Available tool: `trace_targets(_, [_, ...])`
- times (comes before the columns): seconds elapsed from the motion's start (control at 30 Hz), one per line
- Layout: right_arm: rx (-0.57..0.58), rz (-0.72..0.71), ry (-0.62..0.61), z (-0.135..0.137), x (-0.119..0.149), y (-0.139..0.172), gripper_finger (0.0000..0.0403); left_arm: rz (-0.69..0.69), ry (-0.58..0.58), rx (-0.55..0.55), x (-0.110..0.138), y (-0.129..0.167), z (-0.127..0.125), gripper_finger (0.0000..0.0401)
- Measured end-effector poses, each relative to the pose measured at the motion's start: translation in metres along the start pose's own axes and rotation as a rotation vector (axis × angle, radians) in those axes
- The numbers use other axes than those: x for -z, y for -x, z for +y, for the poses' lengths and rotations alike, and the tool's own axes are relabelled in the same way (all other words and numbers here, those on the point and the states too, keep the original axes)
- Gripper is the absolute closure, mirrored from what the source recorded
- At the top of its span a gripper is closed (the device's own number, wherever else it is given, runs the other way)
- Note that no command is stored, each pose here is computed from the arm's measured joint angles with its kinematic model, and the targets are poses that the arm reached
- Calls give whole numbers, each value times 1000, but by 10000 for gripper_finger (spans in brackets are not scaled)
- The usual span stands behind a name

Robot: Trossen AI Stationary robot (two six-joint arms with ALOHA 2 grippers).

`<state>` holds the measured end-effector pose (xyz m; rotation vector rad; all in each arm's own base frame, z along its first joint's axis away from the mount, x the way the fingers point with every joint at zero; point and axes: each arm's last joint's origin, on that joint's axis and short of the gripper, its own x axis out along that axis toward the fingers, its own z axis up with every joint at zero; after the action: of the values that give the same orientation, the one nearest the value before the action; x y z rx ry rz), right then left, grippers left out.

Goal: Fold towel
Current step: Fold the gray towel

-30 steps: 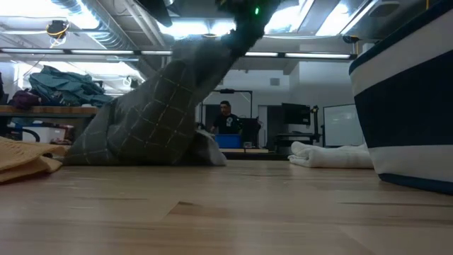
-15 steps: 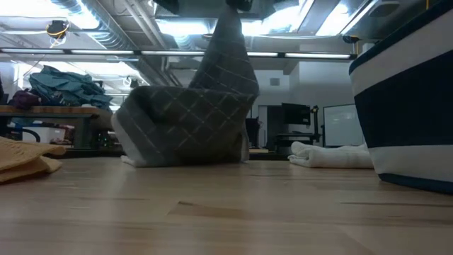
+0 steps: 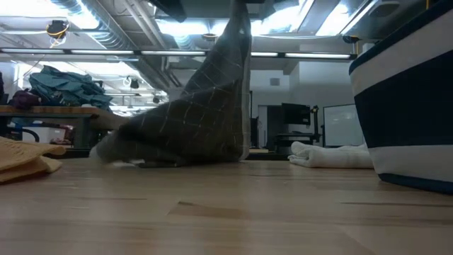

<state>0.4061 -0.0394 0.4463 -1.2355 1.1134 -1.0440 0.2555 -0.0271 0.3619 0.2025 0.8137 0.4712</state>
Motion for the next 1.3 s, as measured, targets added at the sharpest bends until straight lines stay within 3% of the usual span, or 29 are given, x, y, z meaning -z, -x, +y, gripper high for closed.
trace_targets(0.37, [-4,-74,-101,-3,-7,-1,402,5,57,-75,-1,-5,10,284])
trace_targets(0.57, [4,-85,-148,-6,-9,-1,402,6,-15,-326,-1,-9,25,284])
trace_targets(0.7, [0,-82,-141,-2,-10,-1,402,9,35,-468,-4,-17,43,284])
trace_targets(1.03, [-7,-52,-187,3,-9,3,402,98,36,-495,-3,-38,89,284])
trace_targets(1.3, [-58,-134,-337,10,-14,25,402,156,-145,-499,0,-35,102,284])
